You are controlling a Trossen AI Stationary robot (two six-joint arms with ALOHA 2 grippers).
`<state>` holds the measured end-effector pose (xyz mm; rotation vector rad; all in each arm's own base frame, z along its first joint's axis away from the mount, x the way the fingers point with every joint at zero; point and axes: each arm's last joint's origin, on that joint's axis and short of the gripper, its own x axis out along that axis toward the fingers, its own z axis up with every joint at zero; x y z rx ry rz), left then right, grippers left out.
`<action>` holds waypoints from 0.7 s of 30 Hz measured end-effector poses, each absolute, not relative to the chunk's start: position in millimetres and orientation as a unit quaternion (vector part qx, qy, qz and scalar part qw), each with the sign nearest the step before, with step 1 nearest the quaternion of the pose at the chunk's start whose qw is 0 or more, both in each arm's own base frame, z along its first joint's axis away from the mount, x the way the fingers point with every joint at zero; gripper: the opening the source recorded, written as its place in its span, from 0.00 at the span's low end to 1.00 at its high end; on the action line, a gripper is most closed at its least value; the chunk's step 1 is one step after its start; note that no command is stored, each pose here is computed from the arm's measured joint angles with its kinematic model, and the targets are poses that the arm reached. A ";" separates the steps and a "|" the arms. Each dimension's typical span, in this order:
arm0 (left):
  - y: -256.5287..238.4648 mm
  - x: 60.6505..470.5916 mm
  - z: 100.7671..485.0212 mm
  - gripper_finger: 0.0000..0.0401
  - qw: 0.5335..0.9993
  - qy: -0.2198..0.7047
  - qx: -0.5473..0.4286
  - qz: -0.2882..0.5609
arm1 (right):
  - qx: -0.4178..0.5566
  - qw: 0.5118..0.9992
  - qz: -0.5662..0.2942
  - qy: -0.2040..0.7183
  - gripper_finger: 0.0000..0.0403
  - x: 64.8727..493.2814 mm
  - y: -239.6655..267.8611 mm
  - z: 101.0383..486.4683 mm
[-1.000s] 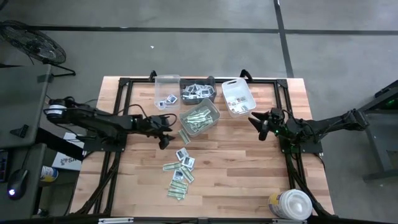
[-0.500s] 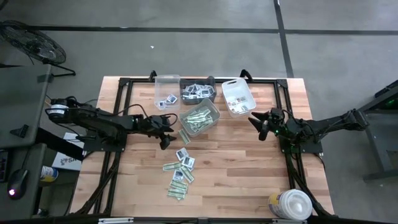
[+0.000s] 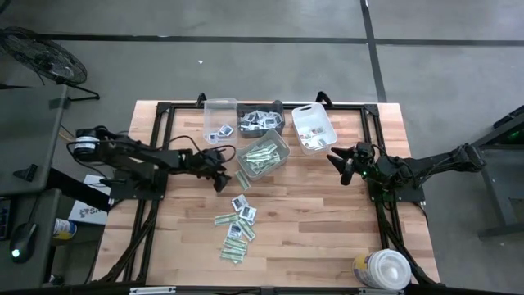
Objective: Pick & Place First Aid Supplies
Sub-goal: Put the bandage pack into the gray bin
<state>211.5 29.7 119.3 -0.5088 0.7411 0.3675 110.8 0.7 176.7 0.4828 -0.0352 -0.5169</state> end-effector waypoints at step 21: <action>33.1 252.4 122.0 0.59 0.890 0.402 -0.126 0.174 | 0.236 0.938 -0.253 -0.017 0.52 110.8 0.7 176.7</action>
